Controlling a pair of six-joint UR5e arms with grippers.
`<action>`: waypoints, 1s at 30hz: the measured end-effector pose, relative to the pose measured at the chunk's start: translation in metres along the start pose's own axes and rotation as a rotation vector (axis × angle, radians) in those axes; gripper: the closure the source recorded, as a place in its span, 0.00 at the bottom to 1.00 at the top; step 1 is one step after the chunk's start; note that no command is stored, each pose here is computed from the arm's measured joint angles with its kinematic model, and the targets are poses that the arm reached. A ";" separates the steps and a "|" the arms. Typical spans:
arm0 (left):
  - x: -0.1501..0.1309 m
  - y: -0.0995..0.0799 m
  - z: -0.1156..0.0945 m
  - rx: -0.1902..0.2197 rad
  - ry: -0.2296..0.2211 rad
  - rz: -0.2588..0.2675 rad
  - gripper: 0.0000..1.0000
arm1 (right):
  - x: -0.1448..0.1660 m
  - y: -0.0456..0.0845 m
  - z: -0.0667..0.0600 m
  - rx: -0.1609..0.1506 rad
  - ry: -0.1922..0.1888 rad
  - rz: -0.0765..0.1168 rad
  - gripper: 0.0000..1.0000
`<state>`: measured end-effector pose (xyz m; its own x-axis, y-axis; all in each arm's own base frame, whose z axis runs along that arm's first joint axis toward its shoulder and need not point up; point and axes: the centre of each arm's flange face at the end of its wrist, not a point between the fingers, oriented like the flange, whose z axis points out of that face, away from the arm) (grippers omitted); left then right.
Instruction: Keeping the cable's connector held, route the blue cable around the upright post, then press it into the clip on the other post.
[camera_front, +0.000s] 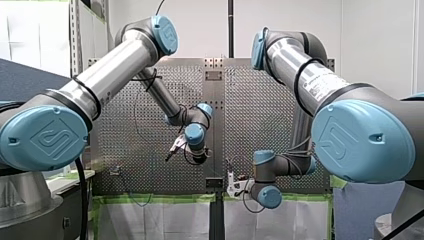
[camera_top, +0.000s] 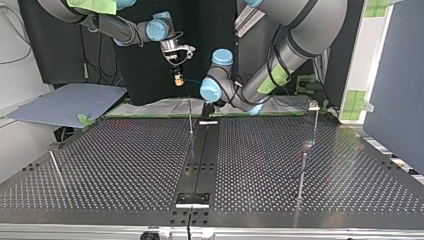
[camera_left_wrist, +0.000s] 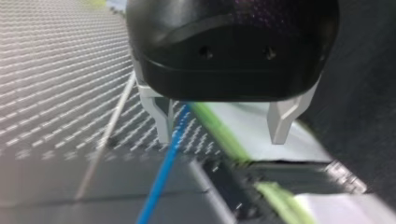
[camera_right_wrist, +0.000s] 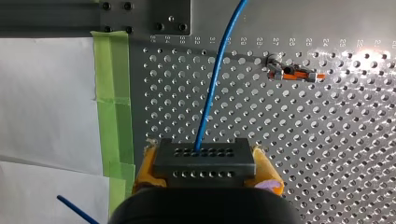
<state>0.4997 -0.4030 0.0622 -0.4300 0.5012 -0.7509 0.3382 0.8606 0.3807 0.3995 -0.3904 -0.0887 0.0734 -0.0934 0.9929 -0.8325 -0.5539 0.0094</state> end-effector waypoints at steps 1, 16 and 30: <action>0.003 -0.004 0.001 0.009 0.003 0.005 0.02 | 0.000 0.000 0.000 0.000 0.001 0.000 1.00; 0.030 -0.043 0.003 0.111 0.025 0.023 0.02 | 0.001 0.002 0.002 -0.003 0.010 0.005 1.00; 0.027 -0.071 -0.004 0.211 -0.023 -0.043 0.02 | 0.002 0.001 0.002 -0.002 0.013 0.009 1.00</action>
<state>0.4612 -0.4504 0.0172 -0.4297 0.4606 -0.7767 0.4885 0.8420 0.2290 0.3996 -0.3930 -0.0873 0.0583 -0.0874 0.9945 -0.8343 -0.5513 0.0004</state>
